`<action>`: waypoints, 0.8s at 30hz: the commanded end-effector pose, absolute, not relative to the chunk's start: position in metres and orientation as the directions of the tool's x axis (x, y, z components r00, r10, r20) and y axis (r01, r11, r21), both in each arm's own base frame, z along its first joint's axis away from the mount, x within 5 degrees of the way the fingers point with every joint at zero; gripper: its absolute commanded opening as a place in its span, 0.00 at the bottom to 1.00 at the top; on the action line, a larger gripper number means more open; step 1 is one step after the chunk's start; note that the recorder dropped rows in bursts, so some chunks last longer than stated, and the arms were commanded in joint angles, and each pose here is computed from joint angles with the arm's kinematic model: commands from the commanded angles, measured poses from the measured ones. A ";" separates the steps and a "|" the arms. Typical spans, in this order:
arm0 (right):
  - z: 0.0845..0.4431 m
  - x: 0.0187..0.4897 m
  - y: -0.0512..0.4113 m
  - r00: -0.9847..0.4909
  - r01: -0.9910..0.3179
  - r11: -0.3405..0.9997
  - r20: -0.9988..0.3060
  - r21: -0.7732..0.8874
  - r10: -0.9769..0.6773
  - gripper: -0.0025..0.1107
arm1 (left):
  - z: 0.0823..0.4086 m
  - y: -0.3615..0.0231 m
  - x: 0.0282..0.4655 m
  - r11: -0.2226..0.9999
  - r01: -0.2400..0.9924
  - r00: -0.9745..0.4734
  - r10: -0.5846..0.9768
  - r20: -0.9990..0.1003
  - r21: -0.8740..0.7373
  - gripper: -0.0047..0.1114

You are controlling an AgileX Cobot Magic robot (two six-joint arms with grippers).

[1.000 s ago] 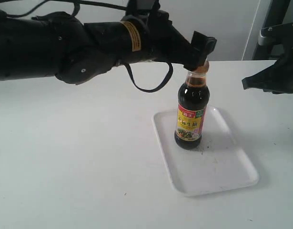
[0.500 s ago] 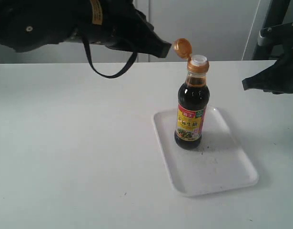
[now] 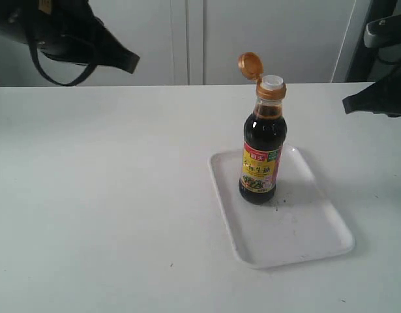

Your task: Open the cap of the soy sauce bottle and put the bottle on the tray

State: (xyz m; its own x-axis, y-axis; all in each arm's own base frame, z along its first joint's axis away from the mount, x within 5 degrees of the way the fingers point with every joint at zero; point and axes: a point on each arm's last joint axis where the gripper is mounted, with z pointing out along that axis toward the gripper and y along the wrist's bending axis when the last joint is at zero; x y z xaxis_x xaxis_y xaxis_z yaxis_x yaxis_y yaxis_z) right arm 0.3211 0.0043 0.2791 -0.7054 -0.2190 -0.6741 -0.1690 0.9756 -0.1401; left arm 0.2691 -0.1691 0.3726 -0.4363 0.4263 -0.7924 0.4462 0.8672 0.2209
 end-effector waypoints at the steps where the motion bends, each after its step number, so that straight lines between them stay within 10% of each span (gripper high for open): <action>1: 0.293 0.310 0.003 -0.687 -0.173 0.971 -0.687 -0.162 -0.237 0.02 | 0.371 -0.132 0.279 0.882 0.367 -0.526 0.460 -0.716 0.296 0.04; 12: 0.293 0.303 0.002 -0.726 -0.194 0.965 -0.637 -0.173 -0.260 0.02 | 0.341 -0.085 0.243 0.913 0.358 -0.906 0.391 -0.162 0.196 0.04; 24: 0.294 0.276 0.002 -0.846 -0.191 0.974 -0.484 -0.119 -0.225 0.02 | 0.339 -0.079 0.244 0.945 0.311 -0.933 0.324 -0.154 0.106 0.04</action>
State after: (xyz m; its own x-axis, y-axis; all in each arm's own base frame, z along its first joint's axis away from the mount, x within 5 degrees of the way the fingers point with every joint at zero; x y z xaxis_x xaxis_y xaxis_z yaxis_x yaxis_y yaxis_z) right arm 0.2850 0.0027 0.2897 -0.8300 -0.2298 -0.5081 -0.1958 0.9732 -0.1202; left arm 0.2507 -0.0904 0.3376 -0.9025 0.3605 -0.2356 0.3429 0.9325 0.1132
